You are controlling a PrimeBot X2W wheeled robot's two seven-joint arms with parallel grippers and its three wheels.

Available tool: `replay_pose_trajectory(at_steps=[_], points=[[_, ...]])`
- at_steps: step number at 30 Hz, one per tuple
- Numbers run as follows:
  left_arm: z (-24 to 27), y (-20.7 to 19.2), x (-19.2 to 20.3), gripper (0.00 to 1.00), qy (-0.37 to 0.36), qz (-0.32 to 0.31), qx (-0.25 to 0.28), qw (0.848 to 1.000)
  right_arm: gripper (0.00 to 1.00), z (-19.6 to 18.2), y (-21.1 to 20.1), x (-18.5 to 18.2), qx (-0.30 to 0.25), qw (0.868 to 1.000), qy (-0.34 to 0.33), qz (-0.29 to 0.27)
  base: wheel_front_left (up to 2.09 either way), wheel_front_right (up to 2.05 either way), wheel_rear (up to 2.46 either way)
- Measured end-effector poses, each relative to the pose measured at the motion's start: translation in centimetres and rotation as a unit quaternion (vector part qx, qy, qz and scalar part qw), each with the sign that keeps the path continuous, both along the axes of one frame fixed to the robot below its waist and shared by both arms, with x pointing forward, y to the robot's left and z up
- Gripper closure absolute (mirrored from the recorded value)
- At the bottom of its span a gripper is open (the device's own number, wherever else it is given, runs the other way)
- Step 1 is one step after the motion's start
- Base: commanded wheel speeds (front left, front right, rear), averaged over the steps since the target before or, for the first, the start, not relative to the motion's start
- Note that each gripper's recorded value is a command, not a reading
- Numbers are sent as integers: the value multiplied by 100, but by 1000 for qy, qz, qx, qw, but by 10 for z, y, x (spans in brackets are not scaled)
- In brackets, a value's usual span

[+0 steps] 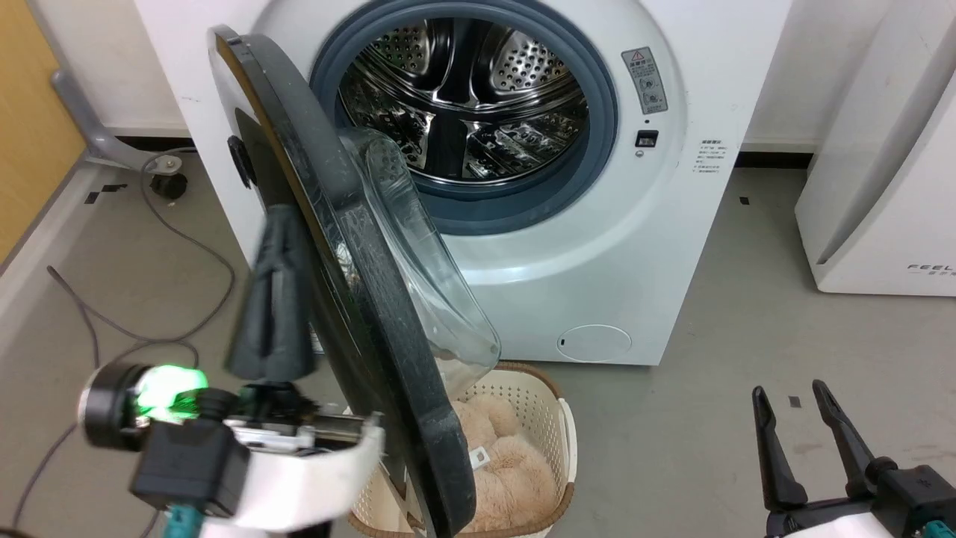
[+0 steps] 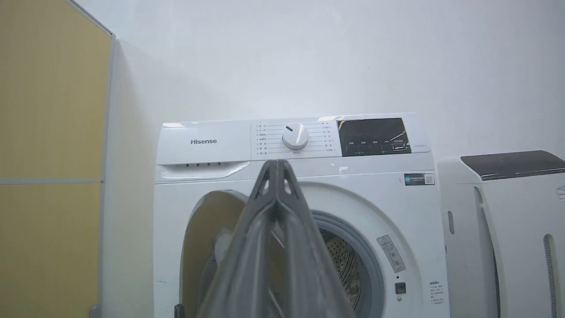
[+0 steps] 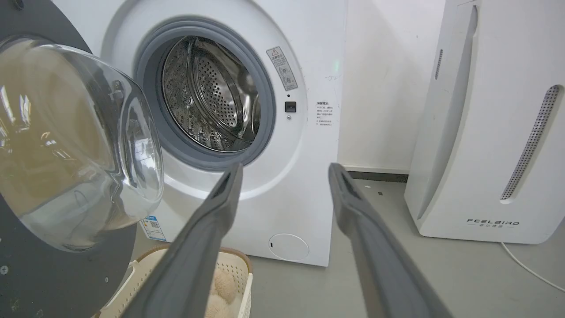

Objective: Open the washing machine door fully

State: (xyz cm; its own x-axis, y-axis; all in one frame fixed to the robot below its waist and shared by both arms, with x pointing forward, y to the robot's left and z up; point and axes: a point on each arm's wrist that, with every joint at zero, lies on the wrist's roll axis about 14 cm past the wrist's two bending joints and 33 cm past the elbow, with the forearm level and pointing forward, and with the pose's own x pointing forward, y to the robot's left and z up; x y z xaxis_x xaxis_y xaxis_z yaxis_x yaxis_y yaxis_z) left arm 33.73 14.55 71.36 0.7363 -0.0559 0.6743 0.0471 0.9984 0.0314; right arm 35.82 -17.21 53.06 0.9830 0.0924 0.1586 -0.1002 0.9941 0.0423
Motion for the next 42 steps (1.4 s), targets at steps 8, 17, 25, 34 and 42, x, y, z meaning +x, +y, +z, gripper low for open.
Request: replay_pose_trajectory(at_steps=[8, 17, 25, 34, 42], points=[[17, -54, -21, 100, -34, -94, 20, 995, 0, 2, 2, -1, 0, 1000, -3, 3, 0, 0, 0], [-1, -103, -32, 100, -8, -181, 40, 983, 0, 1, 6, -1, 1, 1000, -2, 9, 0, 0, 0], [-37, -139, -41, 100, 48, -242, 55, 968, 0, 0, 9, 1, 1, 1000, 0, 13, 0, 0, 0], [-84, -157, -45, 100, 124, -268, 63, 953, 0, -3, 11, 3, 1, 1000, 5, 17, 0, 0, 0], [-131, -155, -45, 100, 199, -257, 64, 944, 0, -8, 11, 5, 1, 1000, 12, 17, 0, 0, 0]])
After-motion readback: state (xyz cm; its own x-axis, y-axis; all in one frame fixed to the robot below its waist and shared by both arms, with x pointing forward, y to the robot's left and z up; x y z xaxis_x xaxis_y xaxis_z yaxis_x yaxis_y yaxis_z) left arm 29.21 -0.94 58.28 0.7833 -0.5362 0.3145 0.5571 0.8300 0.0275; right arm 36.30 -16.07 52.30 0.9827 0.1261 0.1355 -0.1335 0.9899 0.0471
